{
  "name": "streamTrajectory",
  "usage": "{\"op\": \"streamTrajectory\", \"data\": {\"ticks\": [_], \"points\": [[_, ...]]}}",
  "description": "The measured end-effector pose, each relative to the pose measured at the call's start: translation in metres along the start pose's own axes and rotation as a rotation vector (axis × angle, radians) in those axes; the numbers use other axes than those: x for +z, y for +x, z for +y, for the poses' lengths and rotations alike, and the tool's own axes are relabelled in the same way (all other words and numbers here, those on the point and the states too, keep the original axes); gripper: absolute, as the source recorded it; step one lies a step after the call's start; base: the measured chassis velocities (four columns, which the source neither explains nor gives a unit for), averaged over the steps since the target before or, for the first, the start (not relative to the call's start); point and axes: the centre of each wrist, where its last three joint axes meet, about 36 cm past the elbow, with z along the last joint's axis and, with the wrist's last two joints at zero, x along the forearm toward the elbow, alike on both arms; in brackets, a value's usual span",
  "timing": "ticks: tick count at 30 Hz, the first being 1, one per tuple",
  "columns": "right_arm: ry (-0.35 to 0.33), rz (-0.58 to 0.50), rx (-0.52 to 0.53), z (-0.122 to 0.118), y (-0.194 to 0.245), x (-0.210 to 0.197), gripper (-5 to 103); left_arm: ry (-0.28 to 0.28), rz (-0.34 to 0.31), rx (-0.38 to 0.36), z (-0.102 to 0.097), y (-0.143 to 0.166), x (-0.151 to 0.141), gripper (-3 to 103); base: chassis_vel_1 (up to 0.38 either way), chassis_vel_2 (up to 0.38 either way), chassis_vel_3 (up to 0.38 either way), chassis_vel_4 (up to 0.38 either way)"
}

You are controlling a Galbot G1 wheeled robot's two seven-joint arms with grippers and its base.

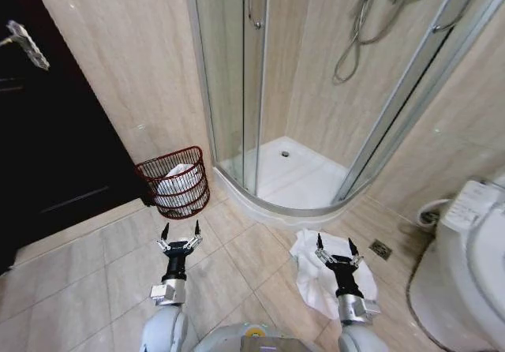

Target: Discard the used towel into the hamper.

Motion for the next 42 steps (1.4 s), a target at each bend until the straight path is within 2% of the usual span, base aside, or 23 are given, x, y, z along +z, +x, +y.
{"op": "streamTrajectory", "data": {"ticks": [11,21,25,33,38,40,41,42], "points": [[-0.002,-0.010,0.000,-0.004,-0.008,0.003,100,-0.005,-0.008,-0.002,0.003,0.003,0.002,100,-0.161,-0.194,0.154,0.190],[-0.015,-0.004,0.012,-0.005,-0.013,0.006,100,0.002,-0.010,-0.002,0.000,0.007,0.005,100,-0.067,-0.072,0.104,0.035],[-0.018,0.062,0.018,-0.011,-0.018,0.018,100,0.002,-0.007,-0.002,0.001,0.010,0.005,100,0.042,0.034,-0.049,0.002],[-0.082,0.230,0.029,-0.026,-0.026,0.053,100,0.006,-0.013,-0.007,0.002,0.012,0.006,100,0.000,0.000,0.000,0.000],[-0.048,0.271,-0.025,-0.034,-0.030,0.066,100,0.008,-0.017,-0.008,0.001,0.012,0.005,100,0.000,0.000,0.000,0.000],[0.000,0.306,-0.108,-0.043,-0.027,0.067,100,0.010,-0.022,-0.008,0.001,0.012,0.003,100,0.000,0.000,0.000,0.000],[0.000,0.306,-0.108,-0.043,-0.027,0.067,100,0.010,-0.022,-0.008,0.001,0.012,0.003,100,0.000,0.000,0.000,0.000],[0.032,0.342,-0.165,-0.048,-0.022,0.067,100,0.013,-0.025,-0.010,0.001,0.012,0.003,100,0.000,0.000,0.000,0.000]]}}
